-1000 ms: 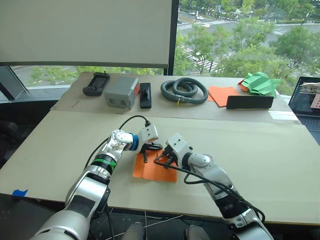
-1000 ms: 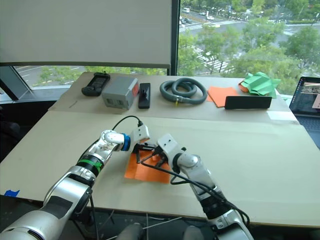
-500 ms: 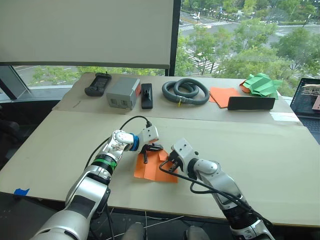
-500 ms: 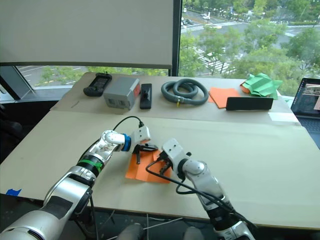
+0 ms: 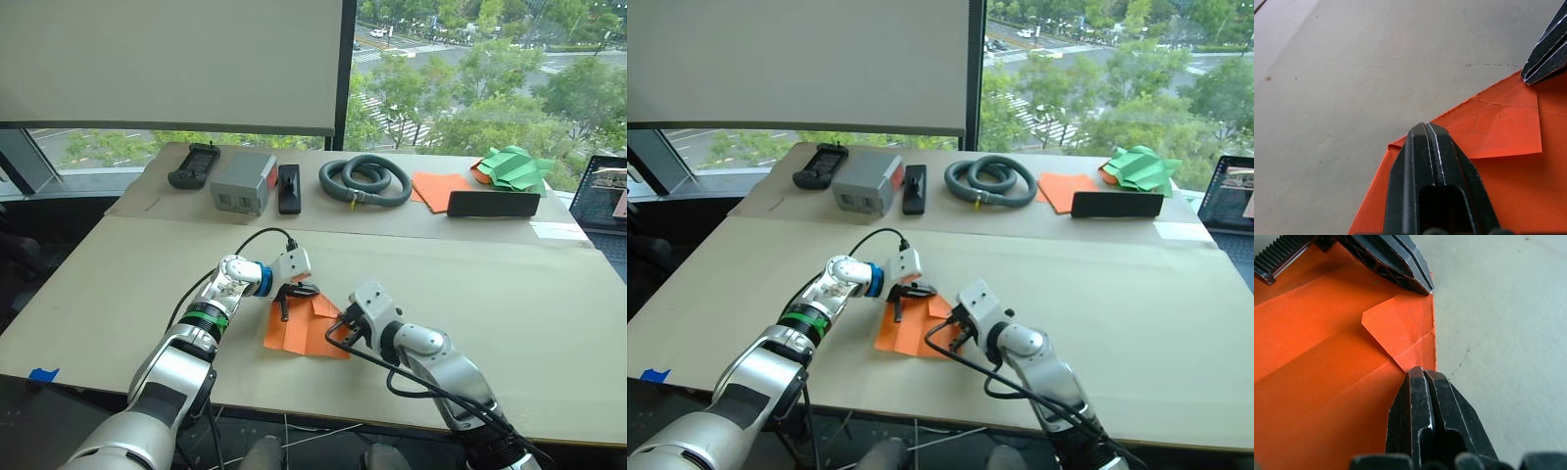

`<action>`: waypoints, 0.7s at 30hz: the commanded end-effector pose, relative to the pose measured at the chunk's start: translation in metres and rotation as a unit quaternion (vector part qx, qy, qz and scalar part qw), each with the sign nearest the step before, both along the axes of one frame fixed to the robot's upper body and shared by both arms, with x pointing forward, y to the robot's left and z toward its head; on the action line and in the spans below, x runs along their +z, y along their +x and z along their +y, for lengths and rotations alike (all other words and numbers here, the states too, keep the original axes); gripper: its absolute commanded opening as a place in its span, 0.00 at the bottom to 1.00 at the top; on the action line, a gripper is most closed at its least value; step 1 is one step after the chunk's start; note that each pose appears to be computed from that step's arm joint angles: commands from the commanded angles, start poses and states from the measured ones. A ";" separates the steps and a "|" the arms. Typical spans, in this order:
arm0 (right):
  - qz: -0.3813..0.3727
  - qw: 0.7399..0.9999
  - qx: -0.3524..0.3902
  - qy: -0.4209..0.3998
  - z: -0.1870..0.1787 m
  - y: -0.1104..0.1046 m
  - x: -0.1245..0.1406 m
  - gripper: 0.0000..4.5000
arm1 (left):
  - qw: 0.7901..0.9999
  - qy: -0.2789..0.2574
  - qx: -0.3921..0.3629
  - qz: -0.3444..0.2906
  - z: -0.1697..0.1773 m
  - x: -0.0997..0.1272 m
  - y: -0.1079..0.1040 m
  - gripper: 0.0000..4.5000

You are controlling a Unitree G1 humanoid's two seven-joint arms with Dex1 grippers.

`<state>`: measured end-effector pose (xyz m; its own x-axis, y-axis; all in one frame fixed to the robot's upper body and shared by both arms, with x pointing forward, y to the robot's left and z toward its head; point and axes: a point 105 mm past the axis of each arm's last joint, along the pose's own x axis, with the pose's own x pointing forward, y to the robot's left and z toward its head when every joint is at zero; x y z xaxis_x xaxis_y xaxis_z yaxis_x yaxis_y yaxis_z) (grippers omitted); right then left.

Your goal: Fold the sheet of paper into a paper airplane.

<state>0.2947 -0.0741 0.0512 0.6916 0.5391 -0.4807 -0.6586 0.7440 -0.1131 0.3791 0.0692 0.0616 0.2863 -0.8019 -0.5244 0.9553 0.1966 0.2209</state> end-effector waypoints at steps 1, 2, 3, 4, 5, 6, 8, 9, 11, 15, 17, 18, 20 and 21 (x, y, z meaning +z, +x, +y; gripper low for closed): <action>0.096 0.995 -0.032 -0.026 -0.017 -0.017 -0.039 0.01 | 0.999 0.028 0.000 0.018 0.006 -0.013 -0.003 0.00; 0.091 0.995 -0.032 -0.021 -0.016 -0.015 -0.035 0.01 | 0.999 0.028 0.000 0.017 0.006 -0.012 -0.003 0.00; 0.083 0.996 -0.035 -0.013 -0.015 -0.013 -0.030 0.01 | 0.999 0.028 0.000 0.017 0.005 -0.012 -0.003 0.00; 0.078 0.996 -0.036 -0.002 -0.014 -0.011 -0.025 0.01 | 0.999 0.027 0.000 0.017 0.005 -0.012 -0.003 0.00; 0.074 0.996 -0.038 0.007 -0.013 -0.009 -0.021 0.01 | 1.000 0.027 0.000 0.017 0.005 -0.012 -0.003 0.00; 0.064 0.997 -0.036 0.035 -0.009 -0.007 -0.011 0.01 | 1.000 0.026 0.000 0.016 0.005 -0.012 -0.003 0.00; 0.019 0.994 -0.017 0.107 0.002 0.000 0.023 0.01 | 1.000 0.023 0.001 0.010 0.004 -0.010 -0.001 0.00; -0.002 0.992 -0.006 0.129 0.005 0.001 0.036 0.01 | 1.000 0.022 0.001 0.007 0.004 -0.009 -0.001 0.00; -0.022 0.987 0.001 0.158 0.009 0.004 0.052 0.01 | 1.000 0.015 0.001 0.000 0.003 -0.005 0.000 0.00; -0.033 0.984 0.029 0.170 0.018 0.004 0.061 0.01 | 1.000 0.004 0.008 -0.012 0.006 0.001 0.003 0.00; -0.042 0.982 0.050 0.176 0.028 0.004 0.066 0.01 | 1.000 -0.006 0.012 -0.021 0.008 0.008 0.004 0.00; -0.045 0.982 0.057 0.176 0.033 0.004 0.067 0.01 | 1.000 -0.010 0.013 -0.025 0.009 0.011 0.005 0.00; -0.046 0.985 0.061 0.158 0.038 0.009 0.061 0.01 | 0.999 -0.016 0.013 -0.033 0.011 0.017 0.005 0.00; -0.045 0.986 0.061 0.151 0.039 0.010 0.059 0.01 | 0.999 -0.018 0.013 -0.035 0.011 0.018 0.005 0.00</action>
<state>0.3035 -0.0405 0.1023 0.6475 0.7171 -0.2578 -0.7276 0.6823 0.0704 0.3824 0.0781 0.0715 0.3314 -0.8068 -0.4891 0.9385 0.2286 0.2587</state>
